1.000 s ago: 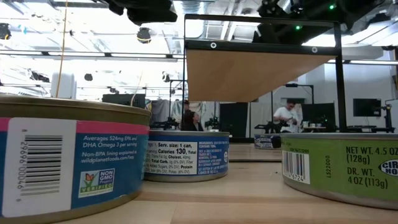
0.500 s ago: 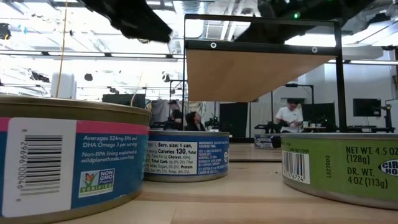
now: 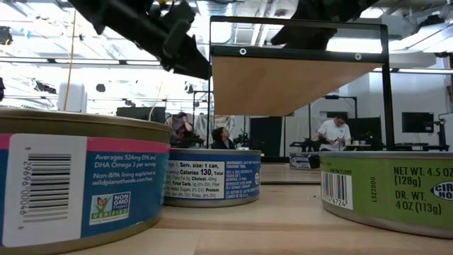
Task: Stack canned seafood by type on shelf
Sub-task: Put the red tuna can on the shelf
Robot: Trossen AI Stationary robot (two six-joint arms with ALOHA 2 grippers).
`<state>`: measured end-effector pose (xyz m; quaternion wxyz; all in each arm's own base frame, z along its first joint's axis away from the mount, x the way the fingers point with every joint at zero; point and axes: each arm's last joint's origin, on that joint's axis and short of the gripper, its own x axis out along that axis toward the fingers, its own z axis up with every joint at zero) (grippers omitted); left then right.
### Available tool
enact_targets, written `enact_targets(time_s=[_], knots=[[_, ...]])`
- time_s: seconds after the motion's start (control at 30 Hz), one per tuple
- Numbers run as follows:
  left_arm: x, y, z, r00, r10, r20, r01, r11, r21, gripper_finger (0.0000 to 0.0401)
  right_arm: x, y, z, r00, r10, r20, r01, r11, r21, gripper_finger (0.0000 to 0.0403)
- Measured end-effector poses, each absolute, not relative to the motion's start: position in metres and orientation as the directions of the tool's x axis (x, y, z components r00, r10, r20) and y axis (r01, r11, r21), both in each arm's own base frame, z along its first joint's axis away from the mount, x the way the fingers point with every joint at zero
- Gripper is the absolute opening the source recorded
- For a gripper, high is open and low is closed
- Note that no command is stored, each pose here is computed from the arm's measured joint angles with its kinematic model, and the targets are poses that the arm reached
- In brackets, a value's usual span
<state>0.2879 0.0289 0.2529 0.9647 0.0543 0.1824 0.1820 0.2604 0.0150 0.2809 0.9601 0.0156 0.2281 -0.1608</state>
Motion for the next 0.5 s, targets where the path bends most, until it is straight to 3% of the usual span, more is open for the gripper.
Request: enact_targets(time_s=[0.2, 0.5], knots=[[0.291, 0.047, 0.247, 0.895, 0.273, -0.352, -0.259, 0.962, 0.087, 0.0251, 0.253, 0.020, 0.277, 0.817, -0.289, -0.498, 0.322, 0.946, -0.021, 0.0317], [0.306, 0.055, 0.229, 0.893, 0.286, -0.348, -0.256, 0.958, 0.131, 0.0251, 0.252, 0.025, 0.276, 0.812, -0.293, -0.505, 0.360, 0.932, 0.038, 0.0317]])
